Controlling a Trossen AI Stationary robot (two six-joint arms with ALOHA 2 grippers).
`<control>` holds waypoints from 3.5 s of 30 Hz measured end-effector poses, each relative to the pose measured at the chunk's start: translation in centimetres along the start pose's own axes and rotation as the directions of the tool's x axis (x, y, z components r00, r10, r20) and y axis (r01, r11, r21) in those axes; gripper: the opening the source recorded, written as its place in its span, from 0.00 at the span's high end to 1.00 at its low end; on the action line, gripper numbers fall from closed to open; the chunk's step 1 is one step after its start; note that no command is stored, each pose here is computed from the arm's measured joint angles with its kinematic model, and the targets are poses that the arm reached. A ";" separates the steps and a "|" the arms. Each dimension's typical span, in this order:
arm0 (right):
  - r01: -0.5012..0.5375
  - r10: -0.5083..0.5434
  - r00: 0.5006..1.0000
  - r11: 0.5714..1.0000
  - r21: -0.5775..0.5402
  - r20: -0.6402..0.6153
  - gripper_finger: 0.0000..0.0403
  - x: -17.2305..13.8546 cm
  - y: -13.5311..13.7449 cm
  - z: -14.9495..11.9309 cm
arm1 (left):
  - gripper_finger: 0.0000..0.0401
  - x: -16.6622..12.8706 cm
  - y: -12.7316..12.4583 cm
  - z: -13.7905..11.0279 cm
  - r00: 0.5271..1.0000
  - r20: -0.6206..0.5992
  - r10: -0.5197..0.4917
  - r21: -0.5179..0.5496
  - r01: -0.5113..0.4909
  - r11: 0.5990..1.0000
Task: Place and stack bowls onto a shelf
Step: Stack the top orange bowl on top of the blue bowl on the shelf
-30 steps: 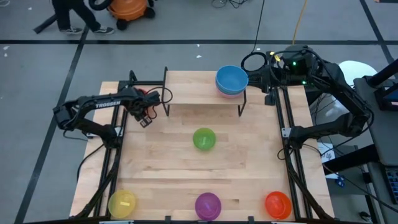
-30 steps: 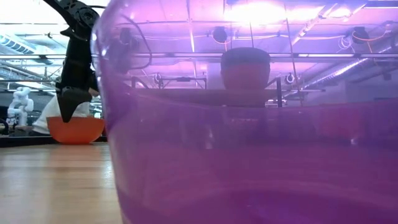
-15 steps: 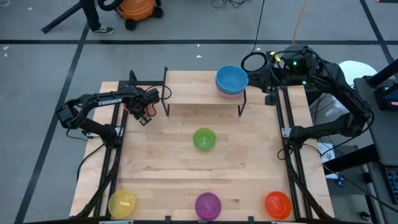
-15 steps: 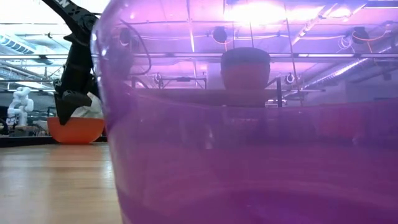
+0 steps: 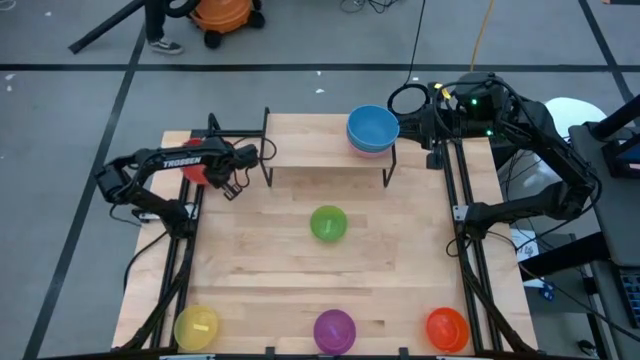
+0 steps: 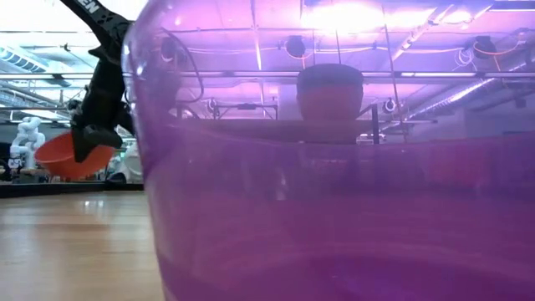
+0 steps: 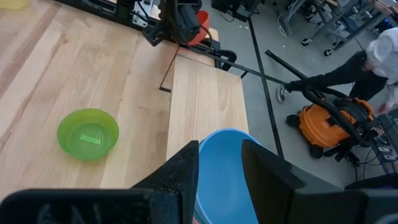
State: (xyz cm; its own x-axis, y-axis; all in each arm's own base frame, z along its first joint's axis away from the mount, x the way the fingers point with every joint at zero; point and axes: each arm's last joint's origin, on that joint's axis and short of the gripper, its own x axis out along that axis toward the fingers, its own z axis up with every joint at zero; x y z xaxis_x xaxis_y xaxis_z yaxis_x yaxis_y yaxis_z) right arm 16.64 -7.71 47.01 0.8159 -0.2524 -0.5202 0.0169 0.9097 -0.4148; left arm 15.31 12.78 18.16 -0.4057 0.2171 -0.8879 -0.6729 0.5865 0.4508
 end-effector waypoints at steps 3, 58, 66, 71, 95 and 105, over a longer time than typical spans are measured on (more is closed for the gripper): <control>0.000 0.000 1.000 1.000 0.000 0.000 0.71 0.0 0.0 0.0 | 0.97 -0.6 0.1 0.1 0.999 0.033 0.006 -0.058 -0.004 0.998; -0.064 0.062 0.994 0.998 -0.016 -0.093 0.71 -0.7 0.8 -1.1 | 0.97 -34.6 -3.8 1.8 -0.104 0.659 -0.745 0.631 0.616 0.472; -0.064 0.061 0.994 0.998 -0.024 -0.093 0.71 -0.7 0.8 -1.1 | 0.97 -31.6 -5.0 1.8 0.197 0.601 -0.775 0.478 0.688 0.546; -0.068 0.063 0.994 0.996 -0.062 -0.092 0.71 -0.7 0.8 -1.0 | 0.97 -30.7 -6.6 1.0 0.311 0.531 -0.788 0.459 0.677 0.576; -0.139 0.134 0.983 0.990 -0.025 -0.126 0.71 5.3 2.0 -3.8 | 0.97 -25.3 -14.9 -0.7 0.756 0.141 -0.639 0.439 0.531 0.725; -0.352 0.355 0.927 0.935 -0.042 0.125 0.71 7.4 3.0 -3.8 | 0.98 -26.4 -17.4 -4.2 0.711 0.093 -0.697 0.737 0.422 0.528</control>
State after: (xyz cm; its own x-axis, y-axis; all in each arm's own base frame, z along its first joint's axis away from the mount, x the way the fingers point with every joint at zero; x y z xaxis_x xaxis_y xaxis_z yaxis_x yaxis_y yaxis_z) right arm 20.52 -8.12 39.07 0.8341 0.1300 -0.5361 -0.2959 0.9256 -0.2360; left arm 35.09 -6.41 34.13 0.2383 -0.1822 -0.9540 -0.0711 0.9763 -0.2042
